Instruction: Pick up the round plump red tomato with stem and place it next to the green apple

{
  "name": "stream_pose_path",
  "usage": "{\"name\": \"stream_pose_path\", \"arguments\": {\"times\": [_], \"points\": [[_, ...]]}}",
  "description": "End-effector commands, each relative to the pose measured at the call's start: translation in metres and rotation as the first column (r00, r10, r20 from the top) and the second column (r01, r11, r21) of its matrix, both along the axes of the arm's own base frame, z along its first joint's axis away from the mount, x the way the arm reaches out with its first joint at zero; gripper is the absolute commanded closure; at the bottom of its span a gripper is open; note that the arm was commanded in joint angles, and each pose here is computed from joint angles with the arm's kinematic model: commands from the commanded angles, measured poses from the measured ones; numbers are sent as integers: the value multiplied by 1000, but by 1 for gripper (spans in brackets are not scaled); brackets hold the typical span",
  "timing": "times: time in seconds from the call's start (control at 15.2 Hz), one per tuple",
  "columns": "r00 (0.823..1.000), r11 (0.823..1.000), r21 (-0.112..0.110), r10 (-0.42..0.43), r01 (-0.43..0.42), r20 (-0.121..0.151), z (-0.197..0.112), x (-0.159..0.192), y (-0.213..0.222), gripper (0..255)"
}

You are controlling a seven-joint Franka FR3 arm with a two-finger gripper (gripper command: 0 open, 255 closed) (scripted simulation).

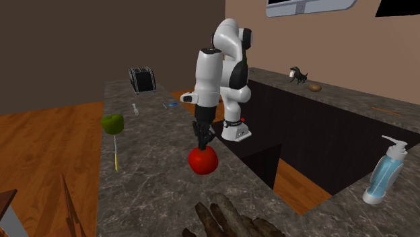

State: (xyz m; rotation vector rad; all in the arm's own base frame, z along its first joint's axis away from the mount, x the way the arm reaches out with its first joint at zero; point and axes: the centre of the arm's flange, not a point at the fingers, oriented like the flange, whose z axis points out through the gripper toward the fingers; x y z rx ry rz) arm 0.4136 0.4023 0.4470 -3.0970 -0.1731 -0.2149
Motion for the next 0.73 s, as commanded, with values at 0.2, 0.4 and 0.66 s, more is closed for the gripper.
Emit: {"name": "stream_pose_path", "arguments": {"times": [0.2,0.4,0.66], "points": [[1000,1000,0,0,0,0,27,0,0,255],[1000,1000,0,0,0,0,43,0,0,255],[1000,1000,0,0,0,0,64,0,0,255]]}}
